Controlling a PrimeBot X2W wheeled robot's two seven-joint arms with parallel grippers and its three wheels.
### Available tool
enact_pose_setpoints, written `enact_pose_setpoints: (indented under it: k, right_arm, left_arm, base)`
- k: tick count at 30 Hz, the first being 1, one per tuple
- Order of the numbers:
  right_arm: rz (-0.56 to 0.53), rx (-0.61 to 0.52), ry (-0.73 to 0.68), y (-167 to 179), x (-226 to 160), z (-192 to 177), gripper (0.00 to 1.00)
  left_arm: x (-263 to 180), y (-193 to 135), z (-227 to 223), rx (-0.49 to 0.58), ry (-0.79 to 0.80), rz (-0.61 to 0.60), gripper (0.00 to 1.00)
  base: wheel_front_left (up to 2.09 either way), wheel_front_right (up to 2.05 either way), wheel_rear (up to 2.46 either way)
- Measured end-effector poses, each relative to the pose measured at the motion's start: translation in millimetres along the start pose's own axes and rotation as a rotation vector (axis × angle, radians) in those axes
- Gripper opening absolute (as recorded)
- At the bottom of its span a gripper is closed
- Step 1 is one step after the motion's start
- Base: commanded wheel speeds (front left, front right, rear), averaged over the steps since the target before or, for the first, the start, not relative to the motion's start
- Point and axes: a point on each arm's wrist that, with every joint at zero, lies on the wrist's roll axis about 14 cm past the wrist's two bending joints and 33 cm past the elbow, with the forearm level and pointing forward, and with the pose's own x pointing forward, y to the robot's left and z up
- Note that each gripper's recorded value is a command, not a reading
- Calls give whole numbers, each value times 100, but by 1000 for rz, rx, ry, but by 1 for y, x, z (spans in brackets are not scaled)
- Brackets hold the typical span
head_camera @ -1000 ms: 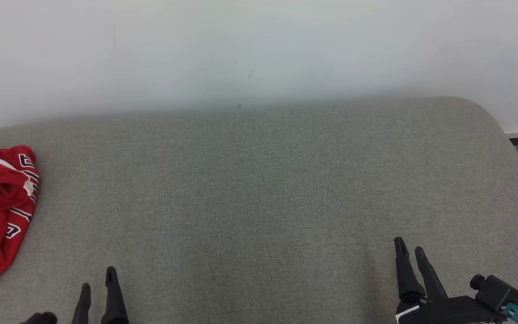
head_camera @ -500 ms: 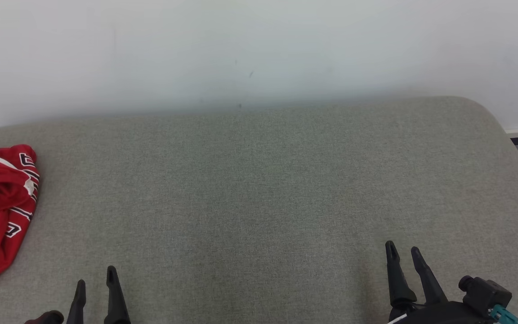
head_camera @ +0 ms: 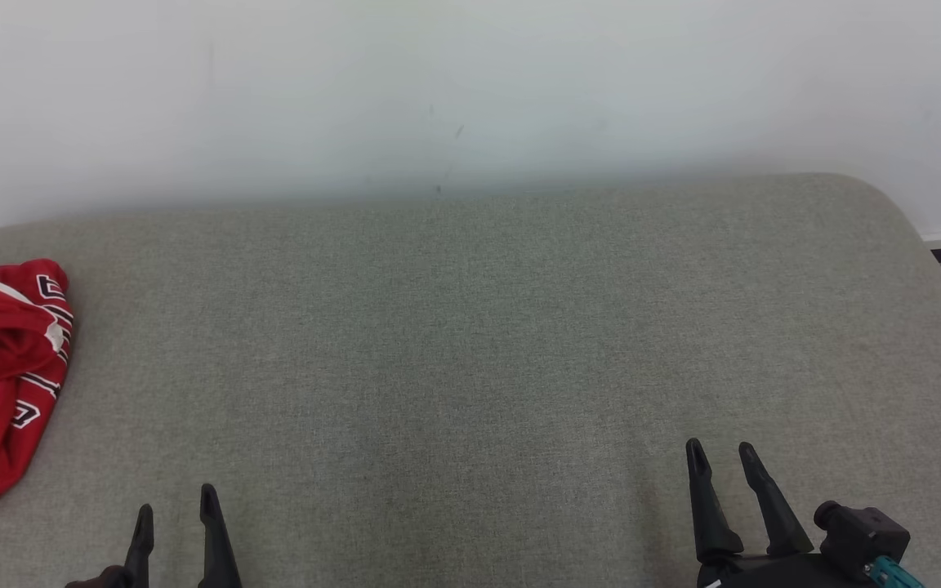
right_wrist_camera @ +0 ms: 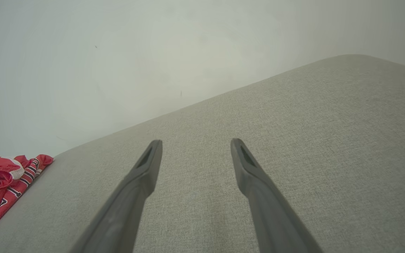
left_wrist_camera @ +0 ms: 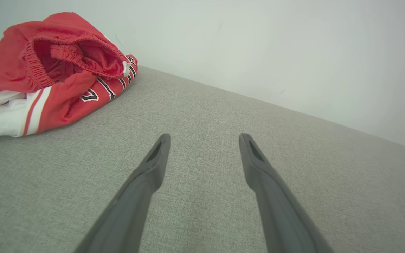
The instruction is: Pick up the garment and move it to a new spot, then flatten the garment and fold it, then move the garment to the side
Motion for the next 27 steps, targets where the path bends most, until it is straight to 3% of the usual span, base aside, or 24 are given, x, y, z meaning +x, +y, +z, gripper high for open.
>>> enact_pose_setpoints:
  k: [27]
  right_arm:
    - [40, -185, -23, 6, -4, 1, 100]
  left_arm:
    - [-9, -5, 9, 192, -59, -109, 100]
  base:
    - [0, 0, 0]
